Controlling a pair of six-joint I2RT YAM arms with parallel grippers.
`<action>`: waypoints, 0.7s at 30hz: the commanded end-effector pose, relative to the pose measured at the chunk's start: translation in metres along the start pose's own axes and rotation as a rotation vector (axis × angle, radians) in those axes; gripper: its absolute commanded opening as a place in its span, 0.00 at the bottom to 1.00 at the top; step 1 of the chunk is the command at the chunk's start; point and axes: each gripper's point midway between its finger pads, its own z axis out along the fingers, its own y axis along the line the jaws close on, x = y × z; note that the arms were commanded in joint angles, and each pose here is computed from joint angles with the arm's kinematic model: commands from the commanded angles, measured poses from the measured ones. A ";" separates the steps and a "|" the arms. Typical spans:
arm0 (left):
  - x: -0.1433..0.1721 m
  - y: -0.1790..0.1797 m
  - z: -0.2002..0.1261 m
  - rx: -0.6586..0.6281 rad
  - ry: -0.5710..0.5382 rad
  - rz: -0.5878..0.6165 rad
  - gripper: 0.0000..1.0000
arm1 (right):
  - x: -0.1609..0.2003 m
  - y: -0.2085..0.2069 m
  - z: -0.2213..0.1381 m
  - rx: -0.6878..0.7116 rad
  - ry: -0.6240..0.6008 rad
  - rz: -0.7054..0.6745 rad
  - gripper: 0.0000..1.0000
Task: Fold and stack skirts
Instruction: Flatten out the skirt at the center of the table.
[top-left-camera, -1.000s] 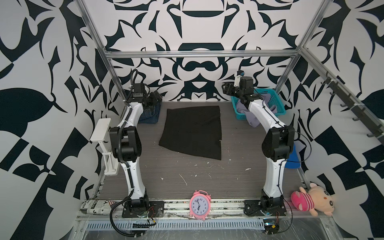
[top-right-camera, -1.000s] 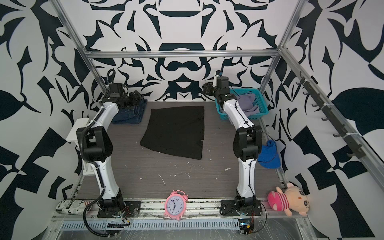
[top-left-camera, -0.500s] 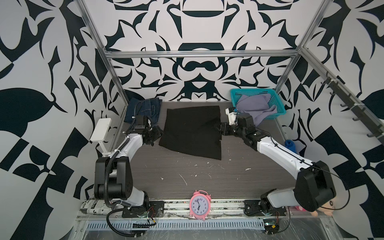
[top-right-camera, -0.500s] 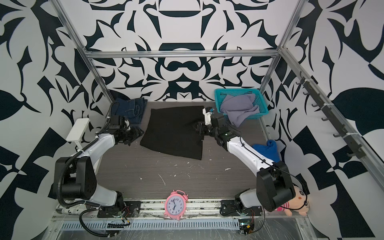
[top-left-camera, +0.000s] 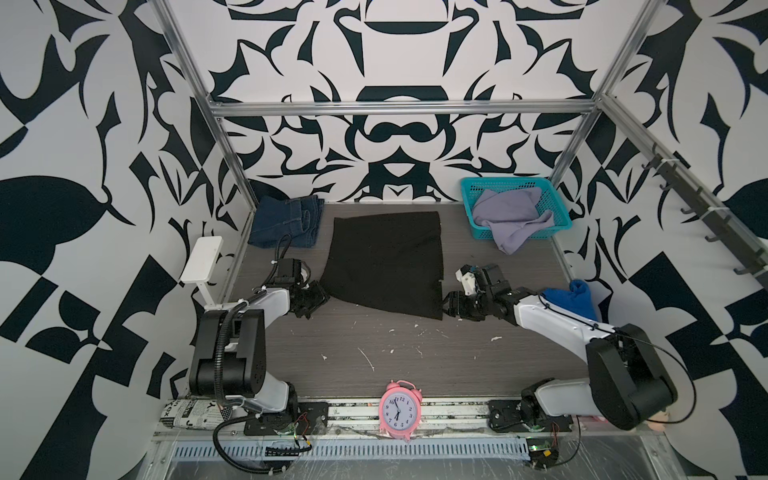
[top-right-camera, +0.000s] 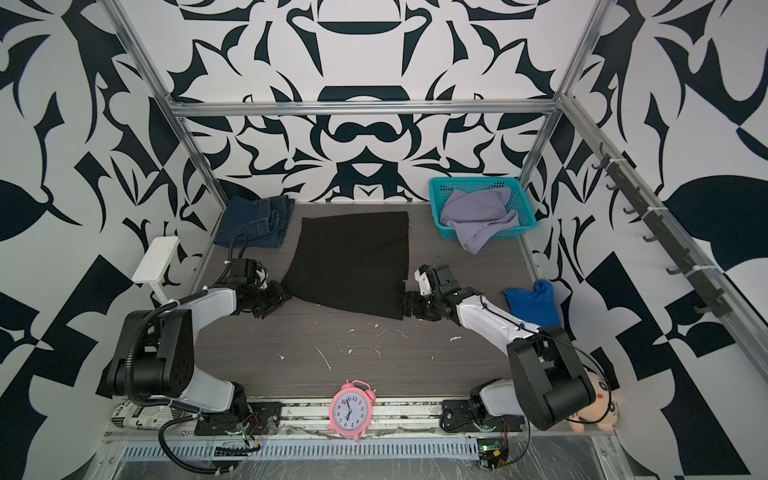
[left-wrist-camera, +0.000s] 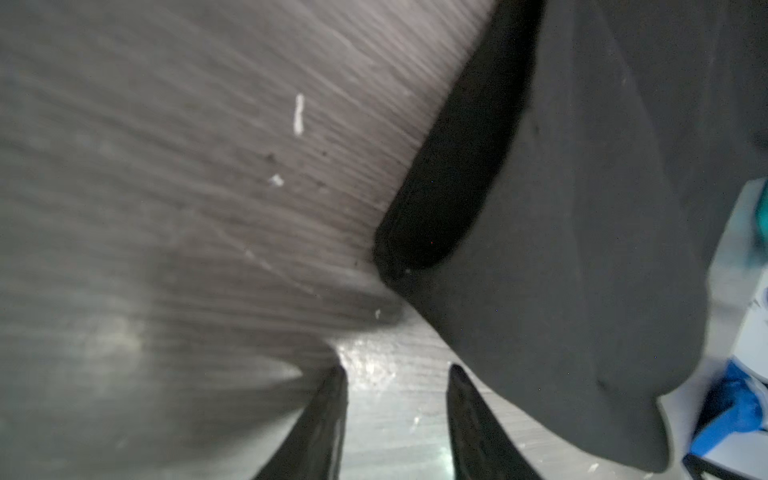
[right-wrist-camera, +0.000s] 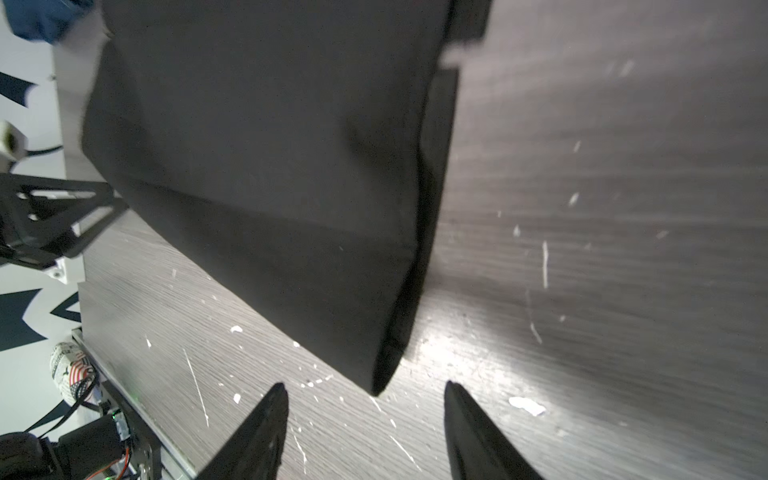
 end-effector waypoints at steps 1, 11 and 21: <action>-0.001 0.001 0.005 0.002 0.002 -0.001 0.36 | -0.005 0.009 0.006 -0.048 -0.010 0.010 0.62; -0.022 -0.008 0.004 -0.003 -0.024 0.027 0.36 | -0.016 0.010 0.021 -0.081 -0.041 0.055 0.38; -0.035 -0.002 0.002 -0.073 -0.001 0.105 0.00 | -0.021 0.007 0.017 -0.055 -0.067 0.067 0.06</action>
